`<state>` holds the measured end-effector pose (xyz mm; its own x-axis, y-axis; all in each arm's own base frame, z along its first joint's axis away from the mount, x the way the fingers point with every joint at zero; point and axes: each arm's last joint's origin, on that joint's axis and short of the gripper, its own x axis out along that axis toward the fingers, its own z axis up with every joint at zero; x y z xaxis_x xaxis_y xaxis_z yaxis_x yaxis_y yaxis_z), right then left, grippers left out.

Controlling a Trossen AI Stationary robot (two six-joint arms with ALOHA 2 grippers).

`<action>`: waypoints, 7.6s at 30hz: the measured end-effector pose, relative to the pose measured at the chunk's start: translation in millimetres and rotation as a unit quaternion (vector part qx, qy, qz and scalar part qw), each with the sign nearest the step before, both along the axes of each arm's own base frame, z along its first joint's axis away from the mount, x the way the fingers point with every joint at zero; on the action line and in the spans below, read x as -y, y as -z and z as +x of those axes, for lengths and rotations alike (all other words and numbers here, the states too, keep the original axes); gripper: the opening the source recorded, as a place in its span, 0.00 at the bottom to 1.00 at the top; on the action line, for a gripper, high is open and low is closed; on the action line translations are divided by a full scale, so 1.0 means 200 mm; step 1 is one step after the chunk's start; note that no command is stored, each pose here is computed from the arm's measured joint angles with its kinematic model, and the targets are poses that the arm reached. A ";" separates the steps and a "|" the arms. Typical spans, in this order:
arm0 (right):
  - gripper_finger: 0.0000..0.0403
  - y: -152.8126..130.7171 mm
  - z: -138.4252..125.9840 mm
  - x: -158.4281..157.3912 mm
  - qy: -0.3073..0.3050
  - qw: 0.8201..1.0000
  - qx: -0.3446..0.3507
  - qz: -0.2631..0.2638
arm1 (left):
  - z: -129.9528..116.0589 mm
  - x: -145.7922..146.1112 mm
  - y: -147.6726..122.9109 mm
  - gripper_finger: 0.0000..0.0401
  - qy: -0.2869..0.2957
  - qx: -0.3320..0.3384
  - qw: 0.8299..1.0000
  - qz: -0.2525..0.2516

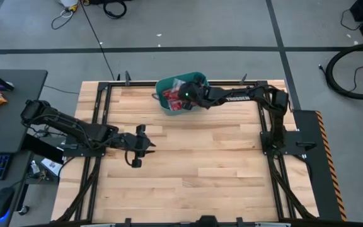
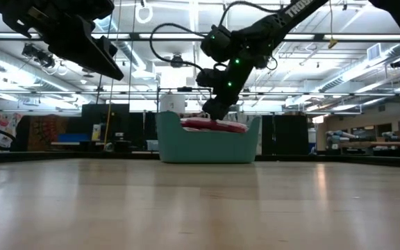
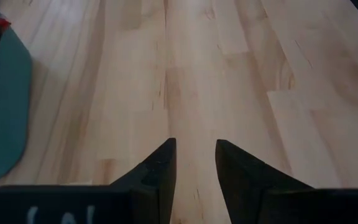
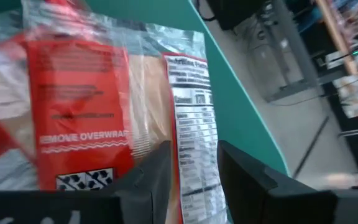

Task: Sort popcorn bags into baskets
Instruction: Put the red popcorn bag into the blue bin, then return to Home Position

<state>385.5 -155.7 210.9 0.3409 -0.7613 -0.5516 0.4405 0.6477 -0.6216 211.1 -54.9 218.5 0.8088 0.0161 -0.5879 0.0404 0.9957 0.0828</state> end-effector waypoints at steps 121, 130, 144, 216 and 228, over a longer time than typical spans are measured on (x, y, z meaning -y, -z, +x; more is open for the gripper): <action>0.33 0.30 -1.24 -0.65 -0.082 0.842 0.504 0.177 | -0.59 -0.13 0.23 0.29 0.083 0.336 0.935 -0.075; 0.33 0.30 -1.24 -0.65 -0.083 0.841 0.505 0.177 | -0.64 -0.07 0.13 0.29 0.321 0.332 0.871 -0.167; 0.33 0.30 -1.23 -0.65 -0.081 0.844 0.500 0.178 | -0.63 -0.07 0.13 0.29 0.313 0.324 0.877 -0.166; 0.33 0.30 -1.23 -0.65 -0.081 0.844 0.500 0.178 | -0.61 -0.07 0.22 0.29 0.310 0.310 0.883 -0.165; 0.33 0.30 -1.23 -0.65 -0.081 0.844 0.500 0.178 | -0.61 -0.07 0.22 0.29 0.310 0.310 0.883 -0.165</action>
<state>138.8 -24.8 150.4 0.8547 -0.5071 -0.1108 0.5177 0.8170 0.2539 88.9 -41.5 174.3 0.7701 -0.6327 0.0814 0.6354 0.7721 -0.0103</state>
